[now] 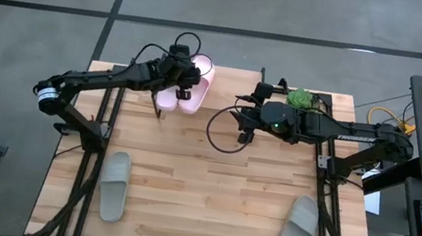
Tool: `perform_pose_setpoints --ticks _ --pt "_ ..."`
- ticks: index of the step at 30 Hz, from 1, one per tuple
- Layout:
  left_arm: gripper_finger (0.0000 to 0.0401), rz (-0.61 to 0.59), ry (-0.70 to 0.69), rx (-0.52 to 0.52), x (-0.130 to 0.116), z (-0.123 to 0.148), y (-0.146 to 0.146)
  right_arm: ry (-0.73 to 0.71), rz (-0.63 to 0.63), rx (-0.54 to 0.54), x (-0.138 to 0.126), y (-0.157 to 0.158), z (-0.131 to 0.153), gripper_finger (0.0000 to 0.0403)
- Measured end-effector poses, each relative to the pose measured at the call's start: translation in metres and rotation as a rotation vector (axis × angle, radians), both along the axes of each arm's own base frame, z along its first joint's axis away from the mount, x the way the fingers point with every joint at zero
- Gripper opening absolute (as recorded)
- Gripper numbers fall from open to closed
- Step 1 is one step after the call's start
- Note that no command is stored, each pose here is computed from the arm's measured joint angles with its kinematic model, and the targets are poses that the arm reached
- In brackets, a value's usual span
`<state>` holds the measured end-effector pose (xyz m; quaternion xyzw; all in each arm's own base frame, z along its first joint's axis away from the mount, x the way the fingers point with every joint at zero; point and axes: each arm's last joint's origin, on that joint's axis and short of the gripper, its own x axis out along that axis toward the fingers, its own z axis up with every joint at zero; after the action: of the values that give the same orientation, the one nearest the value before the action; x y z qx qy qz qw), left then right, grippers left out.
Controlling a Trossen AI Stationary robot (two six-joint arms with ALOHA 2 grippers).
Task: Pick and place slides into the shelf
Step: Put the pink slipper on the shelf, then put the left gray slipper on the shelf
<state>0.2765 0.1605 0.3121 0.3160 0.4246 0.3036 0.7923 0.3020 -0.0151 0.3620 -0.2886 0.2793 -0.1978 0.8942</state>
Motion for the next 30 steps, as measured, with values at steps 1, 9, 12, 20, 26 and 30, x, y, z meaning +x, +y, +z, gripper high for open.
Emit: perform_pose_setpoints --ticks 1,9,12,20,26,30 --pt "0.0169 0.0 0.005 -0.003 0.0 0.0 0.0 -0.001 -0.001 0.001 0.0 0.0 0.0 0.0226" --pt "0.0169 -0.001 -0.015 -0.063 -0.011 0.007 -0.014 0.0 -0.001 0.001 0.0 0.0 0.0 0.0226" --pt "0.0169 -0.061 -0.091 -0.08 -0.018 0.021 -0.023 -0.003 -0.001 -0.001 0.0 0.0 0.0 0.0226" --pt "0.0169 -0.377 -0.447 -0.389 -0.058 0.062 -0.061 -0.043 -0.029 0.06 0.0 0.001 0.0 0.0226" --pt "0.0169 -0.511 -0.63 -0.518 -0.096 0.085 -0.088 -0.084 -0.039 0.111 0.001 0.005 0.001 0.0226" --pt "0.0169 -0.554 -0.667 -0.511 -0.115 0.083 -0.103 -0.109 -0.033 0.144 0.001 0.009 0.002 0.0226"
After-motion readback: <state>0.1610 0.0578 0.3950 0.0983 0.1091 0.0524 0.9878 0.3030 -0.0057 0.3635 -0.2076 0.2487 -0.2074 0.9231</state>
